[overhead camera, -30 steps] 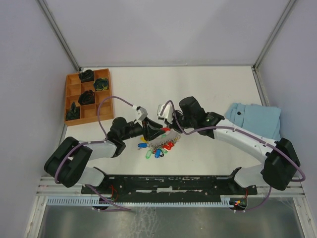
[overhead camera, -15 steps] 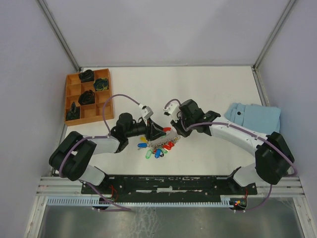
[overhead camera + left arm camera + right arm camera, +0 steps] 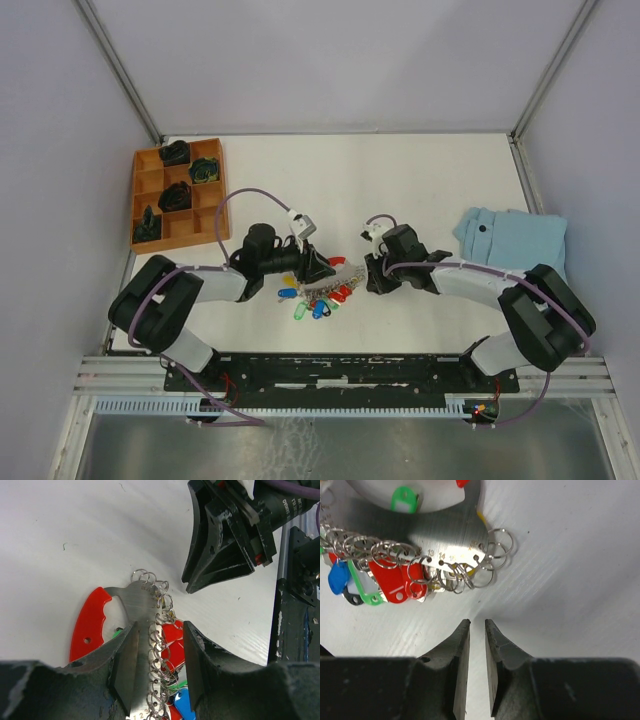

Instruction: Put the keys on the keyring

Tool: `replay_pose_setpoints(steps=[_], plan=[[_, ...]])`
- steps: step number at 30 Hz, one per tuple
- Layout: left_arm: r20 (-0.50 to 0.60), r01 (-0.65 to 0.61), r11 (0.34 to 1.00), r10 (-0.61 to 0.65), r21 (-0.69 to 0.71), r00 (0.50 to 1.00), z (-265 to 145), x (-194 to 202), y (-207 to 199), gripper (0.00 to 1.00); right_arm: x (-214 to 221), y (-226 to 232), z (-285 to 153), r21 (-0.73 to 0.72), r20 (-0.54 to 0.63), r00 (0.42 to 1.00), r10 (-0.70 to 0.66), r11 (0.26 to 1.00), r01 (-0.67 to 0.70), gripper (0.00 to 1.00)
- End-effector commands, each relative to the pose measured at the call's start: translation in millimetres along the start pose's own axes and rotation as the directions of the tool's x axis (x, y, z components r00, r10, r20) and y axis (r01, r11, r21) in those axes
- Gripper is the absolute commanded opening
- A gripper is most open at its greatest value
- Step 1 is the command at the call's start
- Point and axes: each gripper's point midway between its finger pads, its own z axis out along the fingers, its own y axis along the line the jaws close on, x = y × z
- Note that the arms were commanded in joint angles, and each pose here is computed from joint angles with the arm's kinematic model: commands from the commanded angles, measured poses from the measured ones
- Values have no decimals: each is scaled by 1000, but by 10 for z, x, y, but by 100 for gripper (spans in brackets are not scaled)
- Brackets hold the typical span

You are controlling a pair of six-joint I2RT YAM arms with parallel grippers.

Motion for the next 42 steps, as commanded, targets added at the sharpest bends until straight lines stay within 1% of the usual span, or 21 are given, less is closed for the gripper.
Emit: replay_pose_setpoints(steps=[1, 4, 7, 11, 19, 27, 32, 39, 40, 42], plan=[[18, -63, 998, 63, 15, 998, 56, -118, 24, 47, -383, 79, 55, -68, 192, 978, 84, 995, -72, 26], [14, -60, 998, 60, 18, 998, 62, -103, 26, 47, -438, 84, 37, -86, 251, 964, 93, 994, -73, 26], [13, -57, 998, 57, 23, 998, 66, -99, 20, 47, -445, 83, 56, -94, 259, 963, 79, 994, -56, 26], [11, -58, 998, 58, 30, 998, 66, -93, 9, 47, -522, 111, 43, -116, 303, 950, 73, 992, -39, 26], [8, -57, 997, 56, 43, 998, 73, -86, -7, 47, -513, 43, 114, -92, 300, 951, 70, 995, -44, 25], [4, -58, 997, 58, 54, 998, 83, -73, -15, 47, -435, 25, 206, -92, 261, 963, 73, 994, -50, 25], [1, -52, 997, 52, 55, 999, 91, -65, -9, 47, -490, 96, 203, -130, 271, 960, 66, 991, -31, 26], [-5, -50, 997, 50, 62, 999, 99, -44, -9, 47, -665, 147, 231, -151, 291, 956, 39, 988, 6, 22], [-6, -51, 997, 52, 62, 999, 99, -42, -8, 47, -682, 147, 239, -152, 291, 956, 36, 988, 9, 19], [-9, -54, 997, 54, 60, 998, 102, -34, 0, 47, -716, 157, 239, -154, 291, 956, 19, 988, 27, 11]])
